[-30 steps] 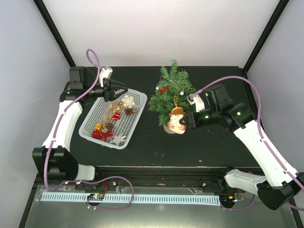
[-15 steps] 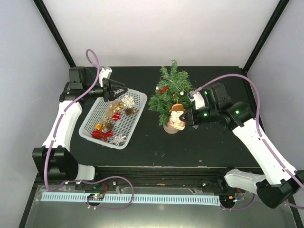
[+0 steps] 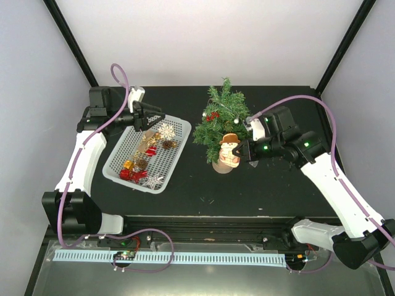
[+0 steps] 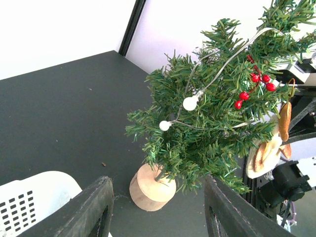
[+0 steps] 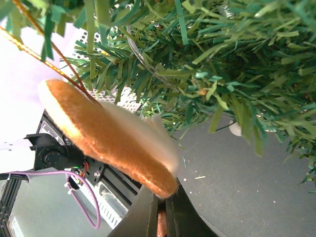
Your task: Decorate the small christmas tree
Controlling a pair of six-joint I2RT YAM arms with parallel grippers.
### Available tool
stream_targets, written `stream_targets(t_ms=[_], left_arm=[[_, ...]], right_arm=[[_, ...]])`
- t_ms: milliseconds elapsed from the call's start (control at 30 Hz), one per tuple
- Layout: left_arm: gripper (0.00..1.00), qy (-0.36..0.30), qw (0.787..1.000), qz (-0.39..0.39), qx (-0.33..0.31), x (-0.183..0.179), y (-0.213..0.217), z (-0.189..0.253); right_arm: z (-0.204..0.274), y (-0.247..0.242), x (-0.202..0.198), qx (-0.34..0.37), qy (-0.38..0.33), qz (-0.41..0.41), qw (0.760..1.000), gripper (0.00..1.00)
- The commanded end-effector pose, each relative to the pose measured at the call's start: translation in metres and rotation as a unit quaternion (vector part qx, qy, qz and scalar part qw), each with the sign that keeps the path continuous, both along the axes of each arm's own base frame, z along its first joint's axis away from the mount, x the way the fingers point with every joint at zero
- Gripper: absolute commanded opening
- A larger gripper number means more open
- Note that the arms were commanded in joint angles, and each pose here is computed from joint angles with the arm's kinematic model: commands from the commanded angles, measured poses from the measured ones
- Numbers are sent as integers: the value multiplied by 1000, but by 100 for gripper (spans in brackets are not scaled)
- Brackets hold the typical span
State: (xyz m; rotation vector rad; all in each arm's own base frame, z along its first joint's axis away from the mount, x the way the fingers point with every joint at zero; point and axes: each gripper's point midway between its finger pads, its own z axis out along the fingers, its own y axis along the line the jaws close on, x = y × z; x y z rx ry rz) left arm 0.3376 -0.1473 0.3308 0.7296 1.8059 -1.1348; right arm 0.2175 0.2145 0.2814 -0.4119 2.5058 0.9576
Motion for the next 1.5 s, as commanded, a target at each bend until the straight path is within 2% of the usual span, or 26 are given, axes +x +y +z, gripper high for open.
stream_targets(t_ms=[0,900,1467], left_arm=[[52,-18,1000,-6,-7,-4,1,9],[52,-23,1000,-6,-8,-5,0,10],[52,-26,1000,-5,-7,-6,1,11]], right_arm=[[5,-3,1,8,-12,-7,1000,3],[-11,-6,-8,1,7,-4,1000,1],[-8,-6,-2,2,-5,-13,1000,6]])
